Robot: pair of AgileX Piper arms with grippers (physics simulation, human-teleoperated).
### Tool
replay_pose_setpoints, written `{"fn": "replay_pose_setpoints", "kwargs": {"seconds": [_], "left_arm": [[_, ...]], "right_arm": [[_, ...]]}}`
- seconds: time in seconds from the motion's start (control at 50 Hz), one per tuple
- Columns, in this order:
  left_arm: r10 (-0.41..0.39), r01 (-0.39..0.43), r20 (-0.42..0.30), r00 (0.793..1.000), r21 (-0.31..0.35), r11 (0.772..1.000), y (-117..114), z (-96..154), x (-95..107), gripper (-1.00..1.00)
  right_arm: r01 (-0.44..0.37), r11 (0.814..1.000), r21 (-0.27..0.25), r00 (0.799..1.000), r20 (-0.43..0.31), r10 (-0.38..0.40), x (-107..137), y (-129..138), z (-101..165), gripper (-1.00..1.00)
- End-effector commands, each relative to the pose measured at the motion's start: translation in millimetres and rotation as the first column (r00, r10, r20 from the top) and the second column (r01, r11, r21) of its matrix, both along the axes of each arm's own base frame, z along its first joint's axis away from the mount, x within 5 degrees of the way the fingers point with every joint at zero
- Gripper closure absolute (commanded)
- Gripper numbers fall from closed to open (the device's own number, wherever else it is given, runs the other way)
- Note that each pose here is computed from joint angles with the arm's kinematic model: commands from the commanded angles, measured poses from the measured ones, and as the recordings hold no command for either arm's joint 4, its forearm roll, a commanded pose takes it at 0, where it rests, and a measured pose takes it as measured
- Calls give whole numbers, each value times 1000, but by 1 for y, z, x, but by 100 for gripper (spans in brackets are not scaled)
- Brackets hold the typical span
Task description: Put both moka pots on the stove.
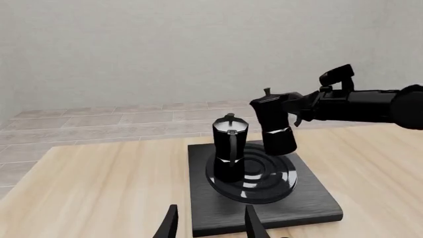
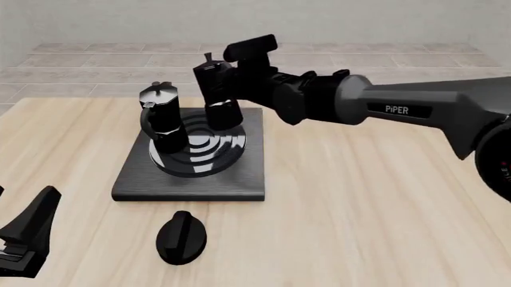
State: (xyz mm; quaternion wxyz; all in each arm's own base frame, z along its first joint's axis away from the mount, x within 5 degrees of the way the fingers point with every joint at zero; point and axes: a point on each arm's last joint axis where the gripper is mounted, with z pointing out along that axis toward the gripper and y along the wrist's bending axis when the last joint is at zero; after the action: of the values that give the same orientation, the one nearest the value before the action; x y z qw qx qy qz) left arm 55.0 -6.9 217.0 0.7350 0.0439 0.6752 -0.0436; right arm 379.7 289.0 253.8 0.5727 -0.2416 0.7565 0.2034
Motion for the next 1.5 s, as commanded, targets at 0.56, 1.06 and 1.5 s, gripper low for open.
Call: {"fn": "replay_pose_setpoints", "kwargs": {"seconds": [0.56, 1.06, 1.5], "left_arm": [[0, 0, 0, 1000, 0, 1000, 0, 0, 0, -100], [0, 0, 0, 1000, 0, 1000, 0, 0, 0, -100], [0, 0, 0, 1000, 0, 1000, 0, 0, 0, -100]], "right_arm": [[4, 999, 42, 1000, 27, -5, 32, 24, 2, 100], [22, 999, 32, 998, -54, -20, 35, 24, -14, 100], [36, 999, 11, 988, -151, -34, 19, 14, -31, 100]]}}
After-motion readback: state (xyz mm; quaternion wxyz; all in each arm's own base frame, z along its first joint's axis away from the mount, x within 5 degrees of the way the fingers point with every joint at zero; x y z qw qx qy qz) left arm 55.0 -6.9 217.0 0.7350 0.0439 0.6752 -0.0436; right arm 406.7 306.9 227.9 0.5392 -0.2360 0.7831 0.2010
